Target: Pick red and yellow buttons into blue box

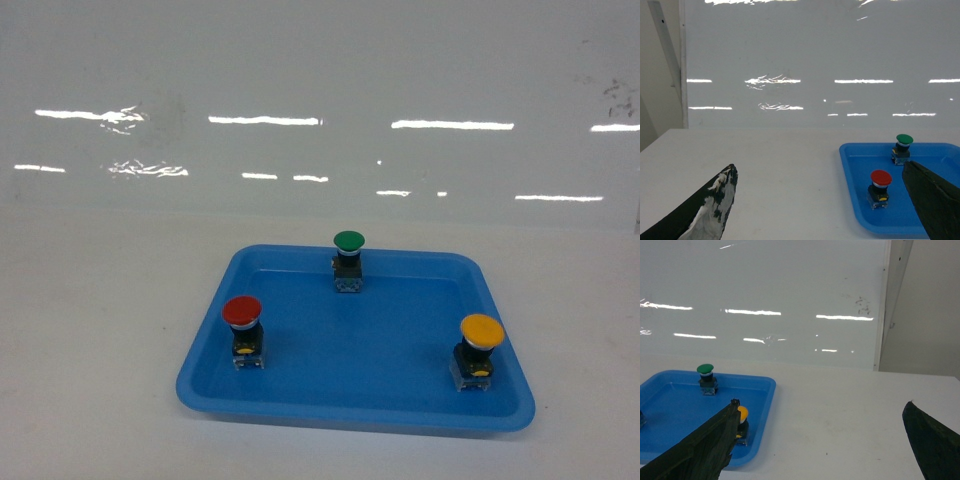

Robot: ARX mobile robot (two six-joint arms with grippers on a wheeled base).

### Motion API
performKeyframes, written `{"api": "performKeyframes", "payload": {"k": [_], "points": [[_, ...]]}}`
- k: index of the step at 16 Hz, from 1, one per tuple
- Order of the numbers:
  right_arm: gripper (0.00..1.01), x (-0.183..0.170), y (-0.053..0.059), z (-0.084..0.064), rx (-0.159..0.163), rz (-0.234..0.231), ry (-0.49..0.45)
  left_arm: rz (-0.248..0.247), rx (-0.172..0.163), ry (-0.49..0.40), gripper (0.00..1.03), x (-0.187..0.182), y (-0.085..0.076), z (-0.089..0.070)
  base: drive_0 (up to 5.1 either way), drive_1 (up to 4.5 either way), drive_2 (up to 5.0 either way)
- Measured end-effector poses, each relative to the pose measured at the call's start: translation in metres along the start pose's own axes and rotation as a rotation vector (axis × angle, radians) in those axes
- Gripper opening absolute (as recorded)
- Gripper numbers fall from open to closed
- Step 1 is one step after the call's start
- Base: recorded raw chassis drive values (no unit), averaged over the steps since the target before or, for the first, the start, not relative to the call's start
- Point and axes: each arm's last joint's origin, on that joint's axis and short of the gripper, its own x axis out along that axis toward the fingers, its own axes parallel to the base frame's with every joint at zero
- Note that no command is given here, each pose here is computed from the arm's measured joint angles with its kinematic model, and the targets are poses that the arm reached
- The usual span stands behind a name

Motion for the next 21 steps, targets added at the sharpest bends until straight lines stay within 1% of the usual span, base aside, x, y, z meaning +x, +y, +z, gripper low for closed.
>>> {"api": "performKeyframes", "payload": {"k": [10, 11, 12, 13, 16, 19, 21], "points": [[0.98, 0.0, 0.0, 0.001, 0.002, 0.003, -0.008, 0.0, 0.0, 0.0, 0.98, 0.0, 0.0, 0.0, 0.0, 0.0, 0.0], [0.98, 0.003, -0.001, 0.005, 0.007, 0.021, -0.047, 0.0, 0.0, 0.0, 0.98, 0.0, 0.0, 0.0, 0.0, 0.0, 0.0], [0.98, 0.01, -0.004, 0.007, 0.022, 0.013, -0.047, 0.0, 0.0, 0.0, 0.98, 0.0, 0.0, 0.0, 0.0, 0.0, 0.0], [0.98, 0.018, -0.005, 0.005, 0.036, 0.016, -0.026, 0.0, 0.0, 0.0, 0.98, 0.0, 0.0, 0.0, 0.0, 0.0, 0.0], [0.98, 0.048, 0.001, 0.003, 0.041, 0.103, 0.005, 0.0, 0.0, 0.0, 0.98, 0.0, 0.0, 0.0, 0.0, 0.0, 0.0], [0.98, 0.067, 0.001, 0.011, 0.04, 0.108, -0.006, 0.0, 0.0, 0.0, 0.98, 0.0, 0.0, 0.0, 0.0, 0.0, 0.0], [0.98, 0.081, 0.001, 0.015, 0.032, 0.111, -0.001, 0.0, 0.0, 0.0, 0.98, 0.0, 0.0, 0.0, 0.0, 0.0, 0.0]]}}
